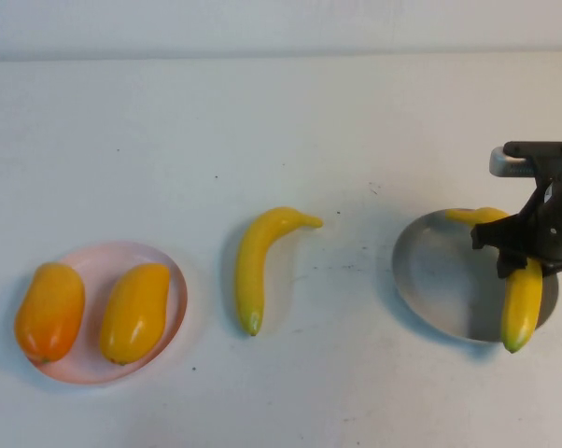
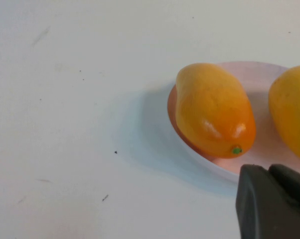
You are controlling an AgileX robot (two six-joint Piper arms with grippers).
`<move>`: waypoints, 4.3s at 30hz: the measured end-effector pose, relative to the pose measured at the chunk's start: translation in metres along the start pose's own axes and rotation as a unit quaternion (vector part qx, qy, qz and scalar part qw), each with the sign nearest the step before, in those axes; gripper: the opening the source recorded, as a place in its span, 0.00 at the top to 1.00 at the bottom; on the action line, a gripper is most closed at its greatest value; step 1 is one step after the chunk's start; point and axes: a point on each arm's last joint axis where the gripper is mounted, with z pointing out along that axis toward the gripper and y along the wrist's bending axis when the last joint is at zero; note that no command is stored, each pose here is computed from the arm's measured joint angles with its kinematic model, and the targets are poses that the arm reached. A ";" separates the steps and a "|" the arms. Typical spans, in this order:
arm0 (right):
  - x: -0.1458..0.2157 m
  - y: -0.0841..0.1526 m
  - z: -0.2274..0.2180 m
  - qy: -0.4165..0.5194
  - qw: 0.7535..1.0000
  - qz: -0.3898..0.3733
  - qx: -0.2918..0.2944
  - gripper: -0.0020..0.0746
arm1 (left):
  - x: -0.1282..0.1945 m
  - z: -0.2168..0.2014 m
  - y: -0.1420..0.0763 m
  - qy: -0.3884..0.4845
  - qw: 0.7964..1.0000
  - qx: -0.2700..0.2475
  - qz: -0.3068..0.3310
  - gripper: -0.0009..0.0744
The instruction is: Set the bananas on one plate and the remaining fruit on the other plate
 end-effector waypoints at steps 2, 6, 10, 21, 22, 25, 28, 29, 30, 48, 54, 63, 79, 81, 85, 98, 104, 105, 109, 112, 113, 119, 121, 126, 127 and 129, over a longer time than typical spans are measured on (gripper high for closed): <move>0.000 0.000 0.001 0.003 1.000 0.000 0.001 0.53 | 0.000 0.000 0.000 0.000 1.000 0.000 0.000 0.99; 0.001 0.000 0.001 0.004 1.000 0.000 0.001 0.43 | 0.000 0.000 0.000 0.000 1.000 0.000 0.000 0.99; 0.001 0.001 -0.009 -0.003 1.000 0.000 -0.002 0.38 | 0.000 0.000 0.000 0.000 1.000 0.000 0.000 0.99; 0.009 0.113 -0.069 -0.030 0.989 -0.078 -0.123 0.38 | 0.000 0.000 0.000 0.000 1.000 0.000 0.000 0.99; 0.009 0.128 -0.073 -0.036 0.986 -0.091 -0.135 0.38 | 0.000 0.000 0.000 0.000 1.000 0.000 0.000 0.99; 0.008 0.167 -0.079 -0.046 0.978 -0.119 -0.165 0.38 | 0.000 0.000 0.000 0.000 1.000 0.000 0.000 0.99; 0.007 0.202 -0.077 -0.045 0.972 -0.130 -0.191 0.38 | 0.000 0.000 0.000 0.000 1.000 0.000 0.000 0.99; 0.007 0.213 -0.074 -0.045 0.971 -0.131 -0.196 0.38 | 0.000 0.000 0.000 0.000 1.000 0.000 0.000 0.99; 0.005 0.220 -0.072 -0.044 0.970 -0.132 -0.199 0.38 | 0.000 0.000 0.000 0.000 1.000 0.000 0.000 0.99; -0.013 0.248 0.011 0.027 0.984 -0.135 -0.116 0.38 | 0.000 0.000 0.000 0.000 1.000 0.000 0.000 0.99; -0.014 0.248 0.014 0.027 0.983 -0.142 -0.112 0.46 | 0.000 0.000 0.000 0.000 1.000 0.000 0.000 0.99; -0.010 0.236 -0.006 0.045 0.983 -0.138 -0.114 0.57 | 0.000 0.000 0.000 0.000 1.000 0.000 0.000 0.99; 0.004 0.084 -0.035 0.032 0.997 -0.012 -0.069 0.57 | 0.000 0.000 0.000 0.000 1.000 0.000 0.000 0.99; 0.004 0.077 -0.029 0.036 0.997 -0.003 -0.064 0.56 | 0.000 0.000 0.000 0.000 1.000 0.000 0.000 0.99; 0.002 0.071 -0.026 0.035 0.997 0.005 -0.062 0.50 | 0.000 0.000 0.000 0.000 1.000 0.000 0.000 0.99; 0.011 0.073 -0.044 0.049 0.997 -0.007 -0.060 0.50 | 0.000 0.000 0.000 0.000 1.000 0.000 0.000 0.99; 0.051 0.078 -0.092 0.040 0.995 -0.048 -0.080 0.75 | 0.000 0.000 0.000 0.000 1.000 0.000 0.000 0.99; 0.062 0.075 -0.100 0.040 0.994 -0.059 -0.083 0.82 | 0.000 0.000 0.000 0.000 1.000 0.000 0.000 0.99; 0.091 0.059 -0.126 0.043 0.992 -0.088 -0.081 0.95 | 0.000 0.000 0.000 0.000 1.000 0.000 0.000 0.99; 0.112 0.045 -0.146 0.028 0.990 -0.113 -0.085 0.98 | 0.000 0.000 0.000 0.000 1.000 0.000 0.000 0.99; 0.117 0.041 -0.151 0.021 0.989 -0.121 -0.088 0.98 | 0.000 0.000 0.000 0.000 1.000 0.000 0.000 0.99; 0.155 0.012 -0.182 -0.037 0.979 -0.173 -0.106 0.99 | 0.000 0.000 0.000 0.000 1.000 0.000 0.000 0.99; 0.163 0.005 -0.191 -0.052 0.977 -0.179 -0.105 0.99 | 0.000 0.000 0.000 0.000 1.000 0.000 0.000 0.99; 0.176 -0.009 -0.207 -0.091 0.971 -0.196 -0.099 0.99 | 0.000 0.000 0.000 0.000 1.000 0.000 0.000 0.99; 0.177 -0.010 -0.209 -0.097 0.970 -0.200 -0.098 0.99 | 0.000 0.000 0.000 0.000 1.000 0.000 0.000 0.99; 0.178 -0.012 -0.210 -0.110 0.968 -0.207 -0.094 0.99 | 0.000 0.000 0.000 0.000 1.000 0.000 0.000 0.99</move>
